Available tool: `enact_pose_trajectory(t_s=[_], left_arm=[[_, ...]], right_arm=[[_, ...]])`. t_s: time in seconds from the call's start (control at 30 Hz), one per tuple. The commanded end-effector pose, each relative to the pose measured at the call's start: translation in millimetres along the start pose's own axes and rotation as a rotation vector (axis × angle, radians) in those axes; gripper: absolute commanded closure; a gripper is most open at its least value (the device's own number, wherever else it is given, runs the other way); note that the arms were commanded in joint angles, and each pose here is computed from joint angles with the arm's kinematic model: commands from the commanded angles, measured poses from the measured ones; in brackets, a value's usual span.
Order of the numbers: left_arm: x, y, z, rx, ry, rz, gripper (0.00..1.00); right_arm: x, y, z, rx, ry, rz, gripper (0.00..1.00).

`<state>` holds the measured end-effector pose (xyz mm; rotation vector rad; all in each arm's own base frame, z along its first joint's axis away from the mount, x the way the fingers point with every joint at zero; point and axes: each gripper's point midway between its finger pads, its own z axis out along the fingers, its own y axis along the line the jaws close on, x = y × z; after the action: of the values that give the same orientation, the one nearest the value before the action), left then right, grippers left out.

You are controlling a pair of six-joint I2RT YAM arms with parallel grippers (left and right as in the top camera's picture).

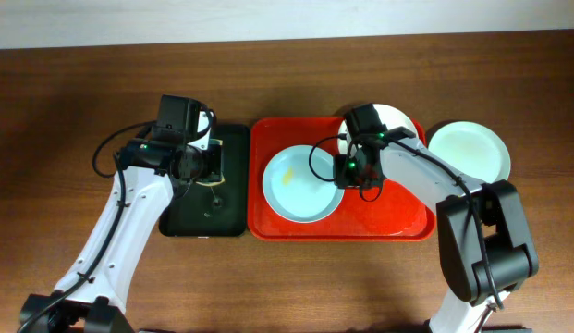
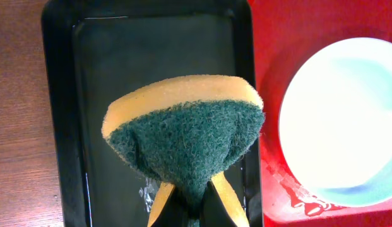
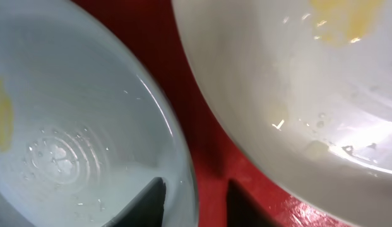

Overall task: Clean dirty plates on tray and stack at the side
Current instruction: 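Lift the sponge with the left gripper and move it over the light blue plate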

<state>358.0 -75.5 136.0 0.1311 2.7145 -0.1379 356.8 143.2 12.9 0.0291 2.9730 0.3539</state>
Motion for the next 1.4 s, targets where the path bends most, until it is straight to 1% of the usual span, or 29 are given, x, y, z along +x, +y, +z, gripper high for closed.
enact_pose_trajectory(t_s=[0.0,0.27,0.43,0.53,0.6,0.73,0.87,1.0,1.07,1.37], left_arm=[[-0.8,-10.0,-1.9,0.050,-0.003,0.003,1.00],[-3.5,-10.0,-2.8,0.050,-0.010,0.002,1.00],[-22.7,-11.5,-6.9,0.048,-0.026,-0.005,1.00],[-33.7,-6.5,-0.4,0.009,0.012,-0.007,1.00],[-35.5,-8.5,11.3,0.017,0.051,-0.008,1.00],[-31.9,-31.4,32.4,0.096,0.095,0.012,1.00],[-33.9,-66.2,43.9,0.134,0.082,0.017,1.00],[-28.8,-98.2,65.3,0.161,0.091,0.076,1.00],[-22.9,-107.1,77.5,0.164,0.112,0.088,1.00],[14.8,-124.9,123.1,0.167,0.249,0.129,1.00]], right_arm=[[10.8,3.7,5.5,-0.022,0.033,0.004,0.96],[10.3,18.4,5.6,-0.083,0.032,-0.012,0.96],[8.2,19.2,5.6,-0.086,0.023,-0.014,0.96],[8.1,19.1,5.6,-0.085,0.023,-0.014,0.96],[8.1,19.0,5.6,-0.085,0.023,-0.014,0.96],[7.9,18.4,5.7,-0.081,0.022,-0.014,0.96],[8.1,18.3,5.7,-0.081,0.022,-0.014,0.96],[8.1,18.3,5.7,-0.081,0.022,-0.014,0.96],[8.1,18.3,5.7,-0.081,0.022,-0.014,0.96],[8.0,18.4,5.7,-0.082,0.022,-0.014,0.96]])
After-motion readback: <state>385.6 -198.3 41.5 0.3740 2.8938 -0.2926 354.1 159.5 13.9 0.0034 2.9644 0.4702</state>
